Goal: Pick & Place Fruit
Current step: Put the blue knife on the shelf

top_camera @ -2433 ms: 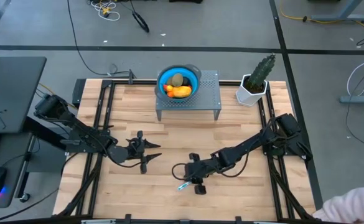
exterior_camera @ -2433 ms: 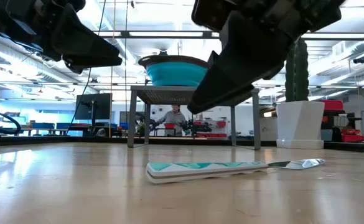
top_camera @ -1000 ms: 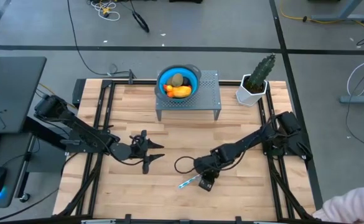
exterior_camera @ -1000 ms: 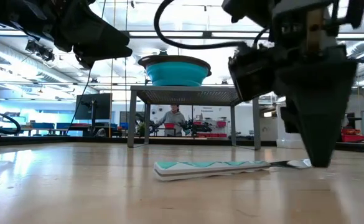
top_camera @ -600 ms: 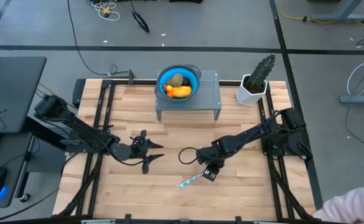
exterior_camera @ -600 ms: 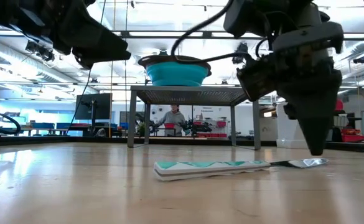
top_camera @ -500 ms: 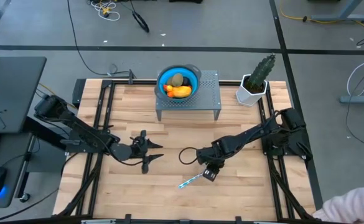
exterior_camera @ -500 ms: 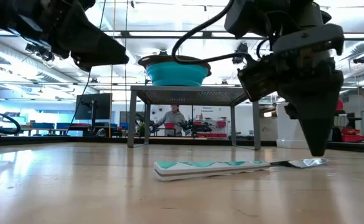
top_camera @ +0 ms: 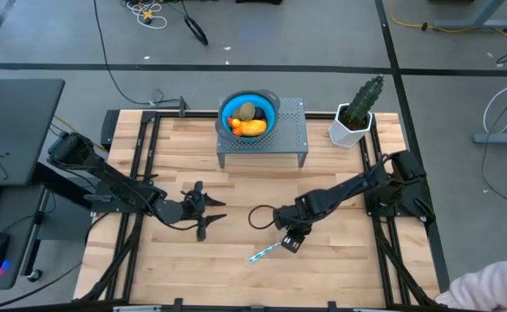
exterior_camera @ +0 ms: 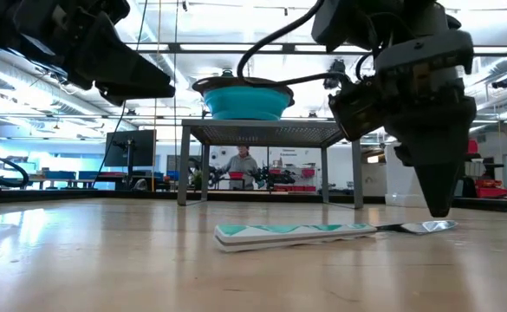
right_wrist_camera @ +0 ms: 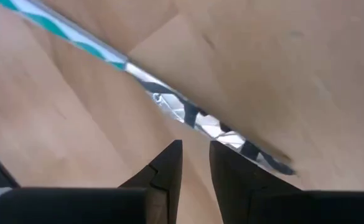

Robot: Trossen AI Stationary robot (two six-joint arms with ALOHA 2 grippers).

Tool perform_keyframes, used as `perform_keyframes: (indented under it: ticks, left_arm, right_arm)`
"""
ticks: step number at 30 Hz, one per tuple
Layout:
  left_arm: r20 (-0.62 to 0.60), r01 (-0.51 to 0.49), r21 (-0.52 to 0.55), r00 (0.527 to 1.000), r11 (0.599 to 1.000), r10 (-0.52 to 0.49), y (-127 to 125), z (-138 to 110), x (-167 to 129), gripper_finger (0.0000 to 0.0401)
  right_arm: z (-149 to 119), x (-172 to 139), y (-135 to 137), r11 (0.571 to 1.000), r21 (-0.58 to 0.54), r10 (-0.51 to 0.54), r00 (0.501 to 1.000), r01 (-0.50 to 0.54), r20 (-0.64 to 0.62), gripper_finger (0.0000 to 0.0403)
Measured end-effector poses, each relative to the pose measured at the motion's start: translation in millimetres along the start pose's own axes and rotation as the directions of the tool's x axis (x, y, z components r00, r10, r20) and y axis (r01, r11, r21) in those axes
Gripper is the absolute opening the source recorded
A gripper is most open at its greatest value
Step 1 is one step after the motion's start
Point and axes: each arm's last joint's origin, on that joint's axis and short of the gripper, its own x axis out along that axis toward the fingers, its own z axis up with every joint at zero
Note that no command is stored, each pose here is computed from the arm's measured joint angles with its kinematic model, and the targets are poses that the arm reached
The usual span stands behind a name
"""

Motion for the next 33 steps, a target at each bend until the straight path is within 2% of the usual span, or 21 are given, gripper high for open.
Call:
perform_keyframes:
  ticks: [6,14,30,33]
  left_arm:
    - [0.022,-0.012,-0.015,1.000,1.000,0.013,2,3,2,0.0169]
    - [0.027,-0.002,0.016,1.000,1.000,0.002,2,4,2,0.0169]
    - [0.008,0.000,0.030,1.000,1.000,0.000,2,2,2,0.0169]
    - [0.008,0.000,0.030,1.000,1.000,0.000,2,2,2,0.0169]
  right_arm:
    - [-3,2,8,0.999,-0.026,0.028,0.999,-0.028,0.022,0.0090]
    - [-4,2,8,0.999,0.042,0.023,0.999,-0.024,0.024,0.0090]
    - [-4,8,-8,0.995,0.080,-0.060,0.997,0.057,0.042,0.0090]
    - [-1,5,-14,0.990,0.043,-0.139,0.987,0.136,0.082,0.0090]
